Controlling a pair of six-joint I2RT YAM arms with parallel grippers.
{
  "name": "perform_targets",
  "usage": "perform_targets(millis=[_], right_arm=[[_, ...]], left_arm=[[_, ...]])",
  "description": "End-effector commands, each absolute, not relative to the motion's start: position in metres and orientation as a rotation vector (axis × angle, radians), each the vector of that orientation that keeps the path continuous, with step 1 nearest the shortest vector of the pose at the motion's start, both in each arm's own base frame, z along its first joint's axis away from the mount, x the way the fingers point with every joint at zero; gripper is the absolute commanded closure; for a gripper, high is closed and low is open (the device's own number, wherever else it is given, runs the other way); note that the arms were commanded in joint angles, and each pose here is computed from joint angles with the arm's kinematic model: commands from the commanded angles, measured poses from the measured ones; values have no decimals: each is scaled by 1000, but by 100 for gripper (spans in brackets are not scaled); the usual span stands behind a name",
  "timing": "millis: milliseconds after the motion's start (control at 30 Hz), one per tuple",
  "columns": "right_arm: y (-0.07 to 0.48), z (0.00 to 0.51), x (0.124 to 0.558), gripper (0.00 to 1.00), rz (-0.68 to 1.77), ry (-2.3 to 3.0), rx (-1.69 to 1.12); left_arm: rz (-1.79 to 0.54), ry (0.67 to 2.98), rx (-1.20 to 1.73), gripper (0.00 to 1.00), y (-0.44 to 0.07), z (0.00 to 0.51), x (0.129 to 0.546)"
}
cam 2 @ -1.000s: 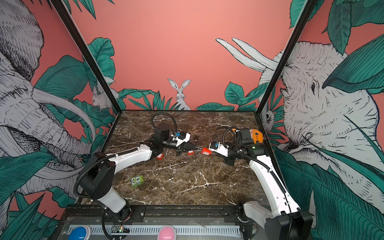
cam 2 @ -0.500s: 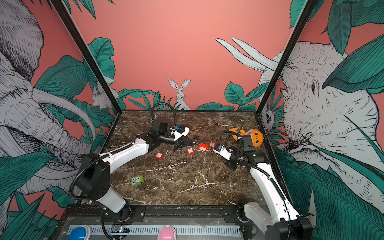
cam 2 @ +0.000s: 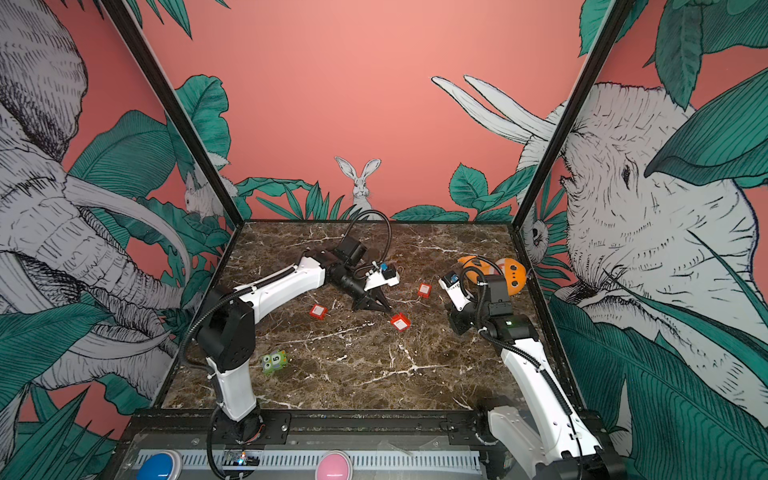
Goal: Lock with the key
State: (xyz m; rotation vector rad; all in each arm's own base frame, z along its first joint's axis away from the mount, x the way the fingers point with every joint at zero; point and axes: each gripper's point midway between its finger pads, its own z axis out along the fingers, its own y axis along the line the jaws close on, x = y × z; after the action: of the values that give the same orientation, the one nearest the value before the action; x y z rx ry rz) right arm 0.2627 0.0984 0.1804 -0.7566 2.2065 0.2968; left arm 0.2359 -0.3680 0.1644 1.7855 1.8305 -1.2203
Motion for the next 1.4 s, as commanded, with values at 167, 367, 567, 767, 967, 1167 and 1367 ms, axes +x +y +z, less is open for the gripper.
perform_targets(millis=[167, 367, 567, 767, 967, 1167, 1367], right_arm=[[99, 163, 248, 100, 464, 2322, -441], [97, 150, 242, 100, 495, 2362, -354], [99, 142, 242, 100, 514, 2410, -361], [103, 130, 240, 100, 566, 2481, -320], [106, 120, 236, 100, 615, 2506, -262], [110, 108, 234, 100, 642, 2529, -153], [122, 96, 232, 100, 666, 2533, -123]], left_arm=[[-1184, 1911, 2081, 100, -357, 138, 196], [-1146, 1921, 2184, 100, -362, 120, 193], [-1111, 1965, 2290, 100, -368, 106, 191], [-1050, 2023, 2325, 100, -370, 87, 194], [-966, 2025, 2295, 97, -382, 79, 208], [-837, 2053, 2246, 89, -387, 64, 225], [-801, 2062, 2178, 84, -394, 54, 236]])
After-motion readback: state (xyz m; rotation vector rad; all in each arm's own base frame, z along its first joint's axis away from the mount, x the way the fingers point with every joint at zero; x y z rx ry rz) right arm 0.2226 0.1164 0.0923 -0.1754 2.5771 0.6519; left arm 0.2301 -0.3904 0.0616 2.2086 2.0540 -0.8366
